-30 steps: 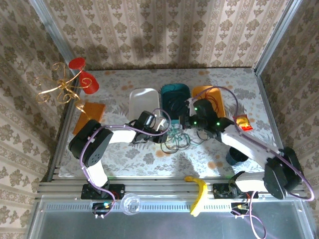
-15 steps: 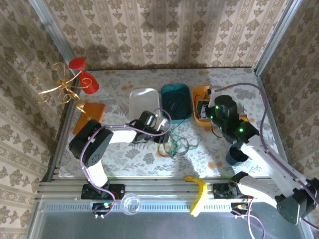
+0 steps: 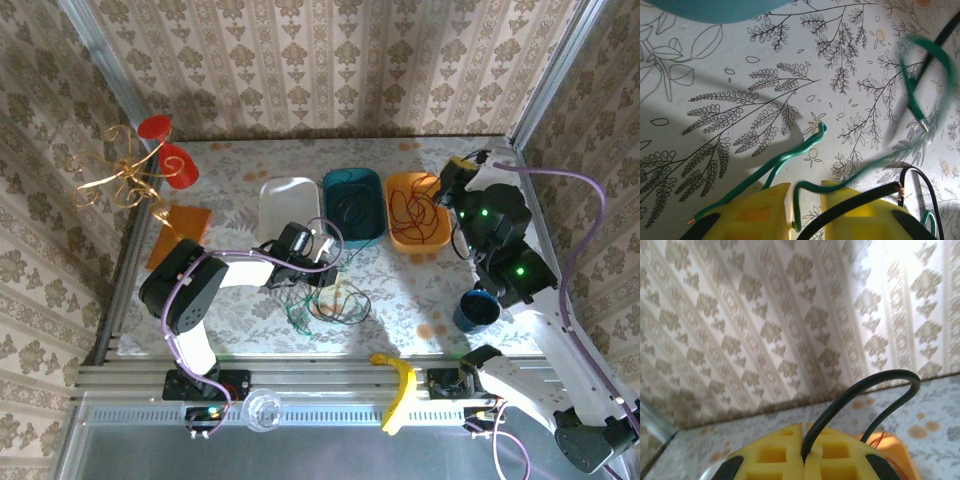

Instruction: Untangle the cables

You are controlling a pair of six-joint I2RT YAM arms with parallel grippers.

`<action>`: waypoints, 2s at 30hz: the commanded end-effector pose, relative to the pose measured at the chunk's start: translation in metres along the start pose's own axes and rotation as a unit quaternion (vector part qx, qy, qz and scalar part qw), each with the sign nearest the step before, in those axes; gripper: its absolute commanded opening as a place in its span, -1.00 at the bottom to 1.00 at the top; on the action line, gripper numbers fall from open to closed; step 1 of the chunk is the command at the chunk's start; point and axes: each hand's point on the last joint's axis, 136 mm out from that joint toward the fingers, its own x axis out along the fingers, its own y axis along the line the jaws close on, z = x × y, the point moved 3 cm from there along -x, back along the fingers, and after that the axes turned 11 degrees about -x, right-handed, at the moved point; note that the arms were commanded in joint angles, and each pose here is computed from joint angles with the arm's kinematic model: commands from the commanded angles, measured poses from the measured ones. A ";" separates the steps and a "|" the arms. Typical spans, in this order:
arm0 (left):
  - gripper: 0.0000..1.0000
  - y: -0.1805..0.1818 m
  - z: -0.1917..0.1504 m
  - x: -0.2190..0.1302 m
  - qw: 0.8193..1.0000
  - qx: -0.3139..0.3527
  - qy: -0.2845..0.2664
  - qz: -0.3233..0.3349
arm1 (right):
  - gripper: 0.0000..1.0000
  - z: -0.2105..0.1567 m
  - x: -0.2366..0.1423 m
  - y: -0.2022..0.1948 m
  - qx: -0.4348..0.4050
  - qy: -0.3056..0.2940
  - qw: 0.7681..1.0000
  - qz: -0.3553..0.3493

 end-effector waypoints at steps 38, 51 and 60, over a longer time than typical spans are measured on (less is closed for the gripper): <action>-0.59 0.050 -0.030 -0.009 0.990 -0.047 0.025 0.129 | -1.00 -0.276 0.167 0.124 -0.036 0.449 0.874 0.184; -0.58 0.052 -0.024 -0.017 0.988 -0.043 0.003 0.148 | -0.17 -0.285 0.155 0.136 -0.042 0.465 0.863 0.193; -0.55 0.040 -0.006 -0.027 0.990 -0.026 -0.034 0.138 | 0.05 -0.213 0.116 0.123 -0.064 0.384 0.898 0.202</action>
